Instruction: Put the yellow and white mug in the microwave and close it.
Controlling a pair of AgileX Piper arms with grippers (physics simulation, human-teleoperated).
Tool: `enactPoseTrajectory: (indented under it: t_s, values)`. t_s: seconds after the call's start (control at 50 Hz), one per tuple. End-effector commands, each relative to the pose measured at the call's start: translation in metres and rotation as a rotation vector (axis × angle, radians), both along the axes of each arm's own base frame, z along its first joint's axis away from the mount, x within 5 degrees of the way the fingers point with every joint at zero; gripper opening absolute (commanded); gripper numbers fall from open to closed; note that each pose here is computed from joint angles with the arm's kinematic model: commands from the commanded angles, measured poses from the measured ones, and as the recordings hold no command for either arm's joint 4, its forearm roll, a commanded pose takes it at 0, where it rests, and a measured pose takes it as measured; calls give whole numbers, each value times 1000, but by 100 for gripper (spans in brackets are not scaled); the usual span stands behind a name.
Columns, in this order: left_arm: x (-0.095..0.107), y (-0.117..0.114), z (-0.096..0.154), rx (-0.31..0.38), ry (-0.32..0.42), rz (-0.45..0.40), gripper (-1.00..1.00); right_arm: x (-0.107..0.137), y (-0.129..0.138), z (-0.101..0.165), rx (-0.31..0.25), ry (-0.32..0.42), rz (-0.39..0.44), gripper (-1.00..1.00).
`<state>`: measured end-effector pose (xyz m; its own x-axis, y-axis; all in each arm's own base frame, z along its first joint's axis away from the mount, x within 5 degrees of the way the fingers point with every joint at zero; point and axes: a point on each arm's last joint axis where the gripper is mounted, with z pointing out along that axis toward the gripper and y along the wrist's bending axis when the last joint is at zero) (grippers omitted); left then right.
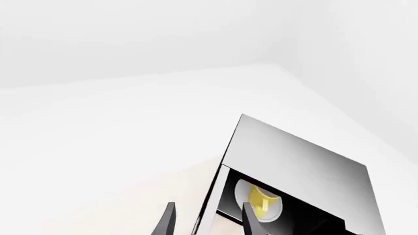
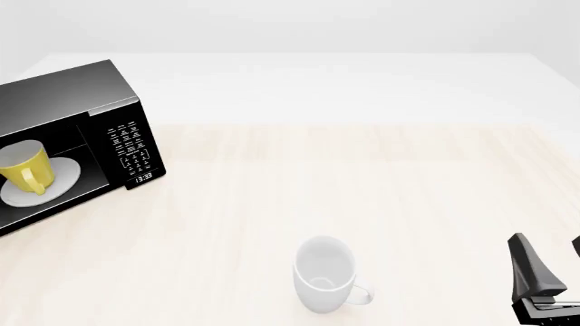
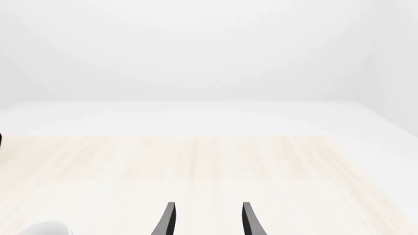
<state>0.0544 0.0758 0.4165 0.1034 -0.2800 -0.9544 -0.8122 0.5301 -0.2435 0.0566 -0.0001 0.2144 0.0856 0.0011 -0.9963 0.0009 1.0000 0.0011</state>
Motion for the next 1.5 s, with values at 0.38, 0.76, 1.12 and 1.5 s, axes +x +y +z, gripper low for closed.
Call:
enactPoseTrajectory:
  t_s: [0.38, 0.76, 1.12, 1.5]
  values:
    - [11, 41, -31, -130, 22, 125, 100, 0, 0, 0, 0, 0, 0, 100]
    - [8, 73, -50, -152, 43, 236, 100, 0, 0, 0, 0, 0, 0, 100]
    - [-2, 103, -74, -120, 131, 321, 100, 0, 0, 0, 0, 0, 0, 100]
    - [-4, 105, -89, -62, 200, 310, 100, 0, 0, 0, 0, 0, 0, 100]
